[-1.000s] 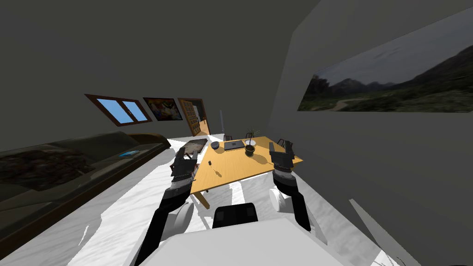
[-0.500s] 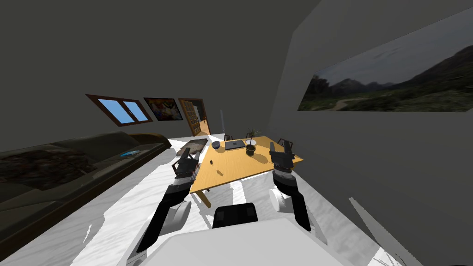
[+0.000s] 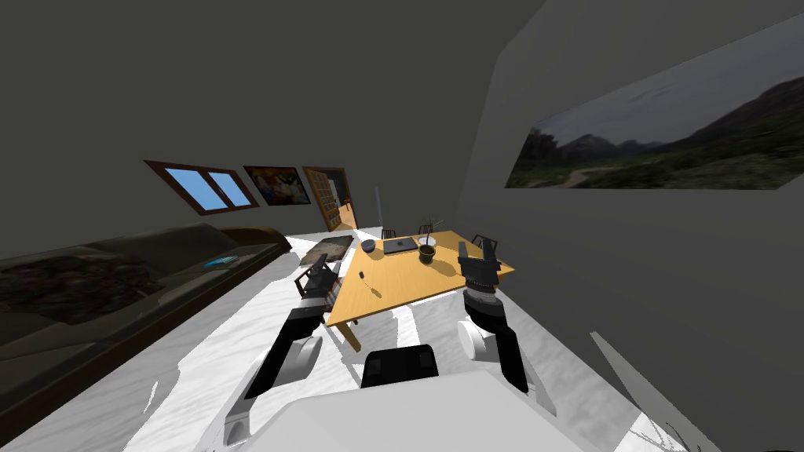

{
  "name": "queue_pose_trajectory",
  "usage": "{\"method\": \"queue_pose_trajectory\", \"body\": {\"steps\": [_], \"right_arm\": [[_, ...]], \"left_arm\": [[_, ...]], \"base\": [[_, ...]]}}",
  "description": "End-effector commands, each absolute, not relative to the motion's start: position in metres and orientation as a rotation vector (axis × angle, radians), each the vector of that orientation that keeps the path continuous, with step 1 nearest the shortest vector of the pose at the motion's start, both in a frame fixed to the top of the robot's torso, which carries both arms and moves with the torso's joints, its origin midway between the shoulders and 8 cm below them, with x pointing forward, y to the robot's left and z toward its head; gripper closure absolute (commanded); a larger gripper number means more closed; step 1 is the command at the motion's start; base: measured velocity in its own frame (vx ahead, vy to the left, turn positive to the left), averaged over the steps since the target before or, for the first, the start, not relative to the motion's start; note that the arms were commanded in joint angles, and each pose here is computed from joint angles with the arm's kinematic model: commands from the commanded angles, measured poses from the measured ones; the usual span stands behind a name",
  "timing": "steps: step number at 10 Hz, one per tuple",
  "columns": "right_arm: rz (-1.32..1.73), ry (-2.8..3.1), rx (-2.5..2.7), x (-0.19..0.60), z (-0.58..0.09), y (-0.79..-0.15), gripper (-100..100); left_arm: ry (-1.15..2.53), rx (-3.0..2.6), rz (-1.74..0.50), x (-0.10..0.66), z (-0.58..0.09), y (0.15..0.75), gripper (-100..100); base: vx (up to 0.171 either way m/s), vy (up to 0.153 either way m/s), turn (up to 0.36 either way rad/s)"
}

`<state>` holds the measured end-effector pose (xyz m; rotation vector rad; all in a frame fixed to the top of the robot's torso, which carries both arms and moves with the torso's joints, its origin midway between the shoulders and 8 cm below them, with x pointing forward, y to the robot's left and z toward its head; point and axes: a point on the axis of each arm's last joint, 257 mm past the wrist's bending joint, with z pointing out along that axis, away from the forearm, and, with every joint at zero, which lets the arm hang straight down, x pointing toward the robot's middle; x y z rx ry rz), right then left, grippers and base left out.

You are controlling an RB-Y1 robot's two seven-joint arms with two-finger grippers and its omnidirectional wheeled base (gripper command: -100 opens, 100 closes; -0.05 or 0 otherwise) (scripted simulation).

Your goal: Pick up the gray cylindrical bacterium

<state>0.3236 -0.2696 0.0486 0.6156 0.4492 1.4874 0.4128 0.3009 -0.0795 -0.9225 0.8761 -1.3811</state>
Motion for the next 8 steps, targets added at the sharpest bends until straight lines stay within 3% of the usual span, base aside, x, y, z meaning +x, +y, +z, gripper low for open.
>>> {"method": "queue_pose_trajectory", "body": {"steps": [1,8], "right_arm": [[1.487,0.449,0.616,0.324,0.049,-0.27,0],[1.487,0.449,0.616,0.324,0.049,-0.27,0]], "left_arm": [[0.896,-0.983,-1.372,0.425,-0.097,0.317,-100],[0.912,-1.212,-1.313,0.46,-0.156,0.371,-100]], "base": [[-0.027,0.048,-0.02],[-0.02,0.037,-0.028]]}}
